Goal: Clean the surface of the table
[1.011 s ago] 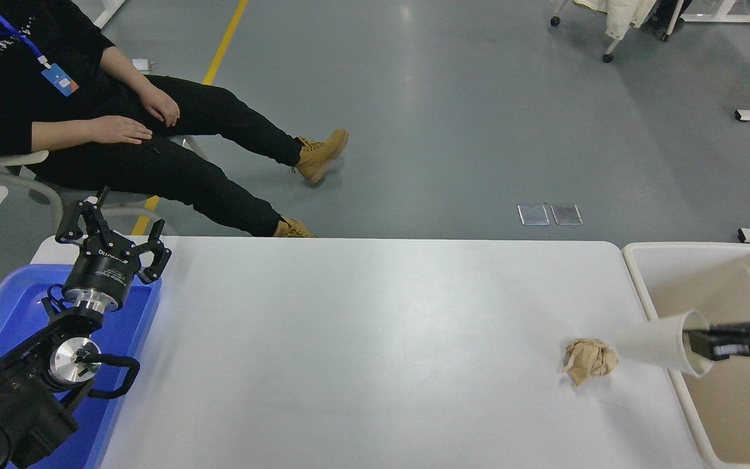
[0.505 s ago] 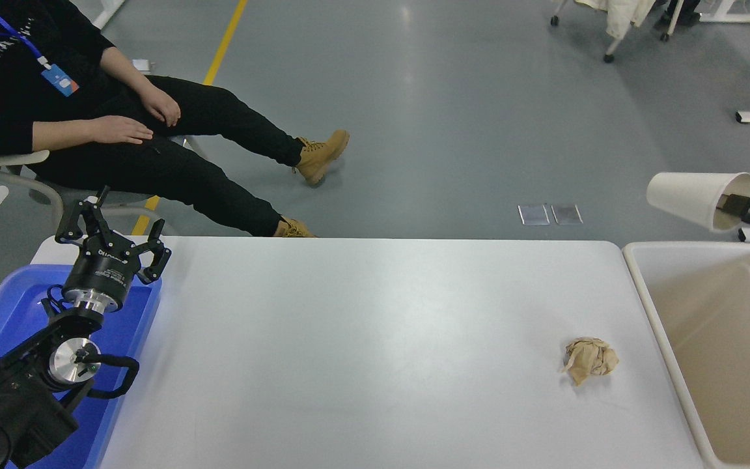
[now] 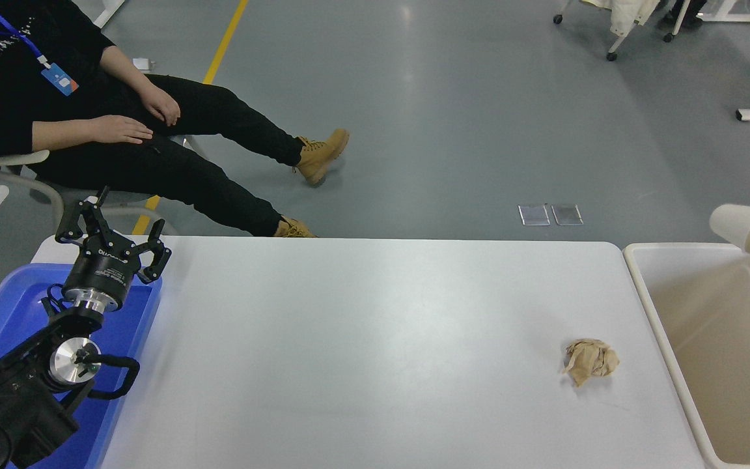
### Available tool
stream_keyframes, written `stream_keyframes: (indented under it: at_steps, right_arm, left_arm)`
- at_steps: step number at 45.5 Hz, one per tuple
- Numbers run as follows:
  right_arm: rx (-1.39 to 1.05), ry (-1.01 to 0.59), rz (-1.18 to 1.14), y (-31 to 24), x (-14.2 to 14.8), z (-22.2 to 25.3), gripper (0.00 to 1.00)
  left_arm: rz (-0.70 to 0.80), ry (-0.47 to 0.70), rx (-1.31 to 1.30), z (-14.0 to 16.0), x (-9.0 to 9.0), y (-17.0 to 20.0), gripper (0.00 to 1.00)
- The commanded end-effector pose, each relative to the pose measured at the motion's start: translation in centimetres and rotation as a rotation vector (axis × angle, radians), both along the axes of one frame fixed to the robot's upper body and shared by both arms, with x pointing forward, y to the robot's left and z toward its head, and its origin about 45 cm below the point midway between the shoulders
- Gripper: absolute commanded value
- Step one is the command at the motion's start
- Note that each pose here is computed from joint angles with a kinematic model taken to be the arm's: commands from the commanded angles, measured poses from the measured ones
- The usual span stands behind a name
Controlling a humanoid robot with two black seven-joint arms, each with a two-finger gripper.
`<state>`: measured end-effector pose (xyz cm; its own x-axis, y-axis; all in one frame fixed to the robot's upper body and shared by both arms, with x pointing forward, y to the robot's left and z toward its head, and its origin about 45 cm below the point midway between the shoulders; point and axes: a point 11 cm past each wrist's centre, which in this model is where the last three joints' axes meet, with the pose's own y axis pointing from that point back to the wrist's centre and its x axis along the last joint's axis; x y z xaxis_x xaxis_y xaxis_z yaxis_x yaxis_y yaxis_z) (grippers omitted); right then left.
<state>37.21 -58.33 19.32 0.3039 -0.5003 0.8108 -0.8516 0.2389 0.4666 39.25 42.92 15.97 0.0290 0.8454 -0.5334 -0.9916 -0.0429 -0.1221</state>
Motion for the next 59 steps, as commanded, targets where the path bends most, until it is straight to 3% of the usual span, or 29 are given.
stream_keyframes:
  at_steps: [1,18,28,32,36,40,43,46,59]
  right_arm:
    - [0.002,0.124,-0.125,-0.7,-3.3,-4.5,0.0]
    - [-0.001,0.266,-0.147,0.2,-6.8,-9.5,0.0]
    - [-0.004,0.245,-0.167,0.0,-6.7,-9.3,0.01]
    - [-0.026,0.213,-0.174,-0.2,-6.5,-8.9,0.31]
    - [-0.063,0.172,-0.18,-0.3,-6.2,-8.7,0.47]
    - [-0.089,0.123,-0.191,-0.2,-5.8,-8.3,0.73]
    - [-0.1,0.089,-0.206,-0.4,-5.6,-7.9,0.81]
    - [-0.09,0.067,-0.222,-0.4,-5.4,-7.7,0.98]
    - [0.028,-0.131,-0.322,-1.0,-2.4,-3.5,0.99]
  left_arm:
    - [0.001,0.0,-0.001,0.0,0.0,0.0,1.0]
    - [0.0,0.0,0.0,0.0,0.0,0.0,1.0]
    - [0.0,0.0,0.0,0.0,0.0,0.0,1.0]
    - [0.0,0.0,0.0,0.0,0.0,0.0,1.0]
    - [0.0,0.0,0.0,0.0,0.0,0.0,1.0]
    - [0.0,0.0,0.0,0.0,0.0,0.0,1.0]
    - [0.0,0.0,0.0,0.0,0.0,0.0,1.0]
    - [0.0,0.0,0.0,0.0,0.0,0.0,1.0]
    - [0.001,0.0,-0.001,0.0,0.0,0.0,1.0]
